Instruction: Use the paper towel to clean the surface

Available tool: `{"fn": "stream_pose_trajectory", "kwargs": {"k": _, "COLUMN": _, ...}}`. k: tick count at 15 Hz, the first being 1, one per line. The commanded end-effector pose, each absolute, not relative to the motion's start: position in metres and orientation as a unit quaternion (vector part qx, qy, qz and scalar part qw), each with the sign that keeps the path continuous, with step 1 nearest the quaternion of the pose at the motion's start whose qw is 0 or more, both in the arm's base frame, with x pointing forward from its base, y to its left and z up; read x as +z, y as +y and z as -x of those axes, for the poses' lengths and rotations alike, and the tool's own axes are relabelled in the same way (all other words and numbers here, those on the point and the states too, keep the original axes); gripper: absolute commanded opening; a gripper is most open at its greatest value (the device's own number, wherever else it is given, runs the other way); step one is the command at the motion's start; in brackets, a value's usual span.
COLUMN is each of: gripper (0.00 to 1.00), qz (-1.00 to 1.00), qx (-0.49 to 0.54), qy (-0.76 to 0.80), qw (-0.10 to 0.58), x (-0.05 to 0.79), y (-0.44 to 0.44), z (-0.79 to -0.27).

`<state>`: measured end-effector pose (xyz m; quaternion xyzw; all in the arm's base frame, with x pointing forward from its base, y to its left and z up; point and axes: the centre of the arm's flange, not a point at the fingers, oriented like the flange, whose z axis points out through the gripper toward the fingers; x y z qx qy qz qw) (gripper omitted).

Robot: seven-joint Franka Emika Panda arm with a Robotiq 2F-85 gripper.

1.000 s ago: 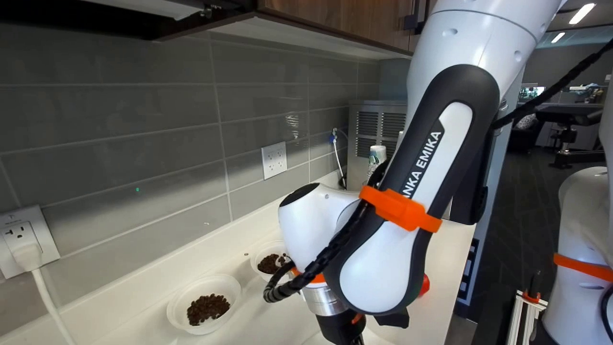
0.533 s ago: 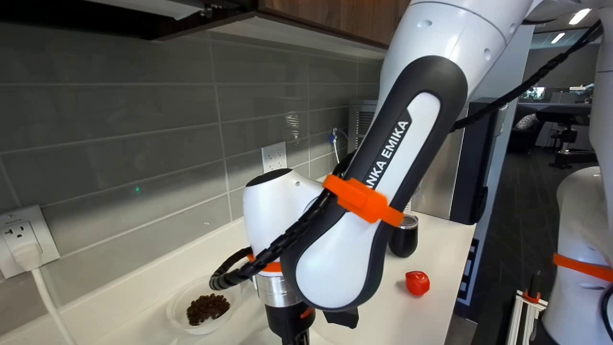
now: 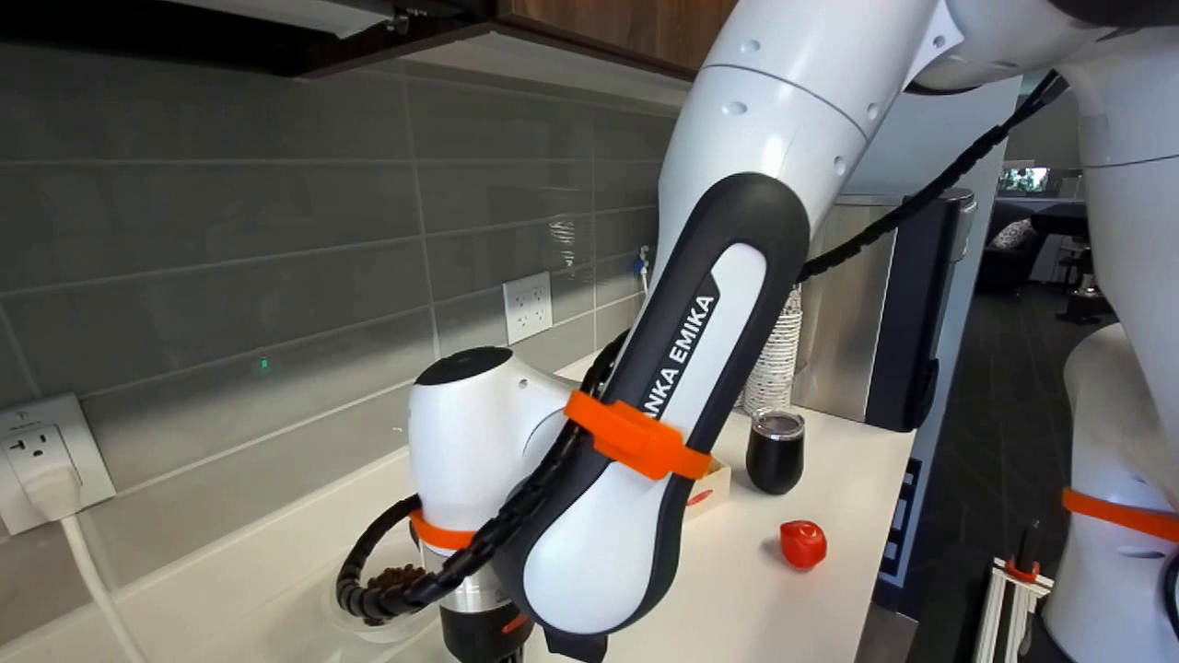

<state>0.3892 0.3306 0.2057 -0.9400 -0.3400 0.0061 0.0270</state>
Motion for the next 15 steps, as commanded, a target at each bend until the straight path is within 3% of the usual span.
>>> {"fn": "stream_pose_trajectory", "kwargs": {"k": 1, "gripper": 0.39, "qz": 0.946, "qx": -0.013, "qy": -0.323, "qw": 0.028, "x": 0.202, "y": 0.347, "z": -0.4}}
{"fn": "stream_pose_trajectory", "kwargs": {"k": 9, "gripper": 0.98, "qz": 0.947, "qx": -0.05, "qy": -0.316, "qw": 0.033, "x": 0.27, "y": 0.337, "z": -0.371}}
{"fn": "stream_pose_trajectory", "kwargs": {"k": 15, "gripper": 1.0, "qz": 0.959, "qx": -0.051, "qy": -0.278, "qw": -0.009, "x": 0.32, "y": 0.3, "z": -0.328}}
